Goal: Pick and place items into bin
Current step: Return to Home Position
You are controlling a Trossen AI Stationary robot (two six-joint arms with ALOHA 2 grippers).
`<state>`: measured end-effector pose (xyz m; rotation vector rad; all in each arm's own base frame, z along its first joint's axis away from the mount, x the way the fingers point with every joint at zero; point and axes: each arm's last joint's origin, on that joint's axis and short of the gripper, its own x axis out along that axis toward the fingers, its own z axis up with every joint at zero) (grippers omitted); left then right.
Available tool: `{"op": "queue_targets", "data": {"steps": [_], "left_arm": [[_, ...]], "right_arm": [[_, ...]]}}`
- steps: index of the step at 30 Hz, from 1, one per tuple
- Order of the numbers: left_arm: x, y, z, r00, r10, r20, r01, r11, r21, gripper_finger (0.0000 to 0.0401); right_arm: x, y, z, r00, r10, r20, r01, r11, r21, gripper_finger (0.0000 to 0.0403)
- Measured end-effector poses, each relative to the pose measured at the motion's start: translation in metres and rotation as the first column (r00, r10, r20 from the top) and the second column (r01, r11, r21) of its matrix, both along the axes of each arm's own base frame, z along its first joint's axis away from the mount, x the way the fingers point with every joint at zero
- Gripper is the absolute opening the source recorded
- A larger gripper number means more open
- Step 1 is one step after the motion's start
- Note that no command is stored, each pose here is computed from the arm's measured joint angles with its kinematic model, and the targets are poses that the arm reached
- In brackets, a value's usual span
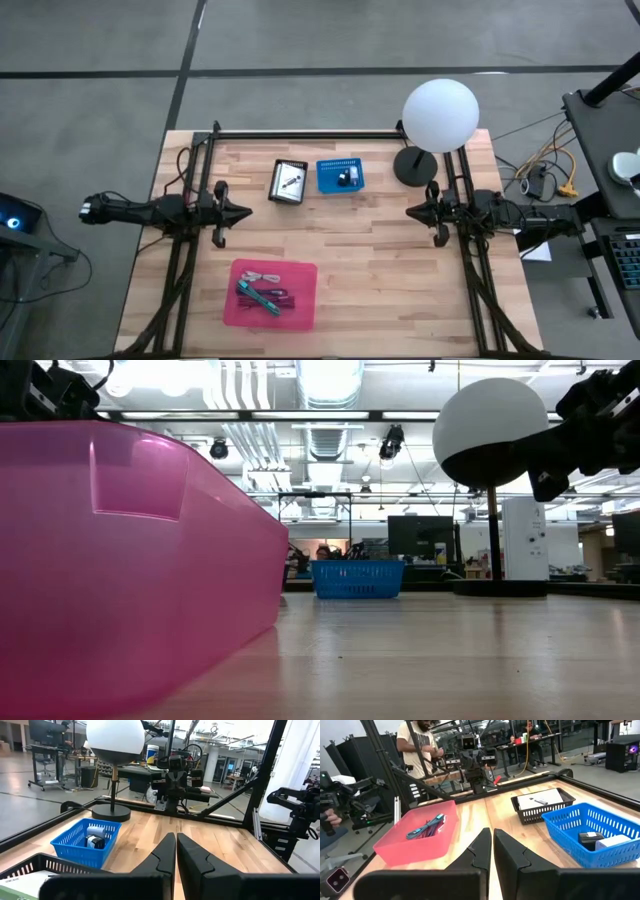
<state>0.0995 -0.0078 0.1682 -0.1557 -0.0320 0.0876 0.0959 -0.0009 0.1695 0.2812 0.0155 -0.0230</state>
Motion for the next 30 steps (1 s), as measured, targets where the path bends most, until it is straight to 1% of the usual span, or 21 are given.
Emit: {"op": "queue_targets", "data": {"steps": [30], "left_arm": [[0.0007,-0.0001,-0.001,1.0,-0.001,-0.011,0.001,1.0,0.002,0.0]], "right_arm": [[0.0005,-0.0001,-0.0005,1.0,-0.005,-0.007,0.005,1.0,-0.001,0.0011]]}}
